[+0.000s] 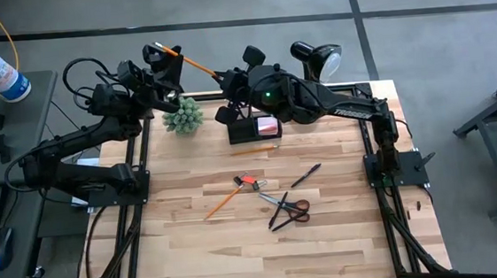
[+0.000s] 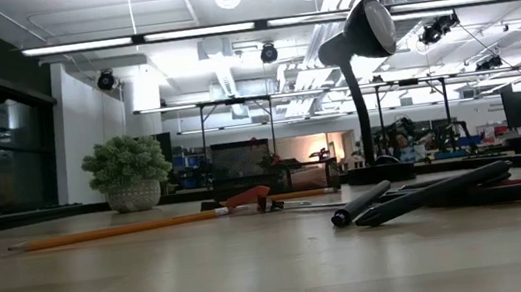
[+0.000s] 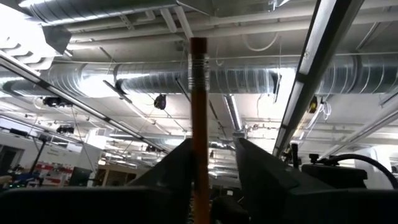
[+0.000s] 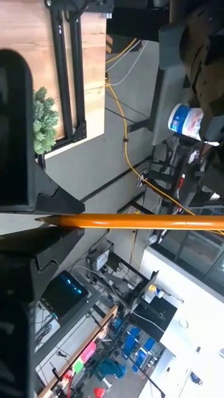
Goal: Pick and place office supplies into organizer
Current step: Put the bottom right yellow pencil into the black desk organizer
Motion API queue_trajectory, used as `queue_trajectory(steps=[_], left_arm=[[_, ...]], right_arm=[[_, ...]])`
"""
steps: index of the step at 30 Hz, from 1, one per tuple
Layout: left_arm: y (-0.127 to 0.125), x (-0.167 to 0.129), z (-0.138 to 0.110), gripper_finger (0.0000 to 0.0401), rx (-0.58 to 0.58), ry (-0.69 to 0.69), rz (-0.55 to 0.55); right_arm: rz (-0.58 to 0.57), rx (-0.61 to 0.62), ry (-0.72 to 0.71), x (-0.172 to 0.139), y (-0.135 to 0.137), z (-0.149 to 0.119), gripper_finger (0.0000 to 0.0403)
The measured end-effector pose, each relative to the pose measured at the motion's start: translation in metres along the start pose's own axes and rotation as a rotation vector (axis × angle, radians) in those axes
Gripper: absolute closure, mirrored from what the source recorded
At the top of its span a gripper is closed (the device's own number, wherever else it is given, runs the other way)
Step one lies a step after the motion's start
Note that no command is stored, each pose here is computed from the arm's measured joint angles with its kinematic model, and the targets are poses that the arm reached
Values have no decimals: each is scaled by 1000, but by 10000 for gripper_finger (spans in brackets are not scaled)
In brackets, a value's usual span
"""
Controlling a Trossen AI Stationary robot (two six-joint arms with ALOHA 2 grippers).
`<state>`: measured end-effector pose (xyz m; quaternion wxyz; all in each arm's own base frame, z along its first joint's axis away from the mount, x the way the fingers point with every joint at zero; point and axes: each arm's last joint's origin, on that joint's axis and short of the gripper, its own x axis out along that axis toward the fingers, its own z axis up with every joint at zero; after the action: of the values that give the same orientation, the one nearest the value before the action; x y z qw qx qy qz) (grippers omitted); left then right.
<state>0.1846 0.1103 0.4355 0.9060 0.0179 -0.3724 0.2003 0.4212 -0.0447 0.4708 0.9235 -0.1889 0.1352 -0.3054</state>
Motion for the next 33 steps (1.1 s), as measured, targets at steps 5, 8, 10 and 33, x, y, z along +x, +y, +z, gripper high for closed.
queue_trajectory(steps=[5,8,10,33], left_arm=[[0,0,0,382,8,0,0],[0,0,0,387,11,3,1],[0,0,-1,373,14,7,1],[-1,0,-2,397,97,29,-42]], right_arm=[[2,-2,3,0,0,0,391],[7,-10,14,0,1,-2,391],[9,-11,20,0,1,-2,391],[-65,-70,71,1,-2,-6,294]])
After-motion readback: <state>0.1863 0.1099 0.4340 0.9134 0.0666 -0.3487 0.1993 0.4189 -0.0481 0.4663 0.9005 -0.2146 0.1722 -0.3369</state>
